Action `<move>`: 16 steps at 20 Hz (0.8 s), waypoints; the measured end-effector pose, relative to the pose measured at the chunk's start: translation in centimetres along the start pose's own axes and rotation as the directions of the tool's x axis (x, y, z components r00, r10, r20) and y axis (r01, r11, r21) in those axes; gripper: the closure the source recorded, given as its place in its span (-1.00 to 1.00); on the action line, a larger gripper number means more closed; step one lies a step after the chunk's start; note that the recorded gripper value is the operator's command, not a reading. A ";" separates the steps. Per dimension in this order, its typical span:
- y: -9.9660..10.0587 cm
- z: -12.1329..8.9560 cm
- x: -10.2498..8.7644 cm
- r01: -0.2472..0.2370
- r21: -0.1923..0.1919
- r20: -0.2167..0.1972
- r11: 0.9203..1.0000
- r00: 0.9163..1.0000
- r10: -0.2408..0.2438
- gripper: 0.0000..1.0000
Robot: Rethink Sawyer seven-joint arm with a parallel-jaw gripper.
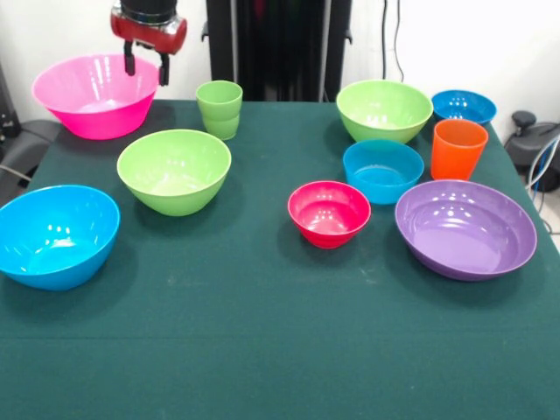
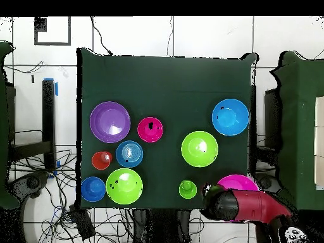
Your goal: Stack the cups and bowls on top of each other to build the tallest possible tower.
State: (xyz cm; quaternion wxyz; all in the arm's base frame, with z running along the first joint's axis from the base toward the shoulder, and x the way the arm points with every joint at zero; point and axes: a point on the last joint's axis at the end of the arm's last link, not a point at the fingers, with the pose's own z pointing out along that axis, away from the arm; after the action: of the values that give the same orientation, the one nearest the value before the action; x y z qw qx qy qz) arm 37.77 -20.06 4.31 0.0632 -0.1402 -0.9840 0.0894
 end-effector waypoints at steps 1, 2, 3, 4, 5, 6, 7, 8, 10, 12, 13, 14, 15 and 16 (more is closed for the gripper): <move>0.0 -0.1 -0.1 0.000 0.001 0.002 1.000 1.000 0.000 -1.00; 0.0 -0.2 -0.1 0.001 0.002 0.004 1.000 1.000 -0.001 -1.00; 0.0 -0.3 -0.2 0.001 0.003 0.005 1.000 1.000 -0.001 -1.00; 0.0 -0.3 -0.2 0.001 0.003 0.006 1.000 1.000 -0.001 -1.00; 0.0 -0.3 -0.2 0.002 0.003 0.006 1.000 1.000 -0.002 -1.00; 0.1 -0.2 -0.2 0.003 0.002 0.005 1.000 1.000 -0.003 -1.00; 0.1 -0.2 -0.2 0.004 0.001 0.004 1.000 1.000 -0.004 -1.00; 0.3 -0.1 -0.1 0.007 -0.002 0.001 1.000 1.000 -0.007 -1.00; 0.7 0.2 0.0 0.013 -0.006 -0.005 1.000 1.000 -0.013 -1.00; 1.1 0.6 0.1 0.020 -0.012 -0.015 1.000 1.000 -0.020 -1.00; 1.3 0.8 0.2 0.022 -0.015 -0.018 1.000 1.000 -0.023 -1.00; 1.4 0.9 0.2 0.025 -0.017 -0.021 1.000 0.999 -0.025 -1.00; 1.6 1.1 0.3 0.027 -0.021 -0.025 0.999 0.999 -0.028 -1.00; 1.8 1.3 0.4 0.030 -0.025 -0.030 0.999 0.999 -0.030 -1.00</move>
State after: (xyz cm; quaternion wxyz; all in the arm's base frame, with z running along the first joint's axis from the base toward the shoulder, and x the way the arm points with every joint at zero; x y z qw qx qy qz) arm 37.63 -18.47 2.70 0.0779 -0.1275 -0.9860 0.0742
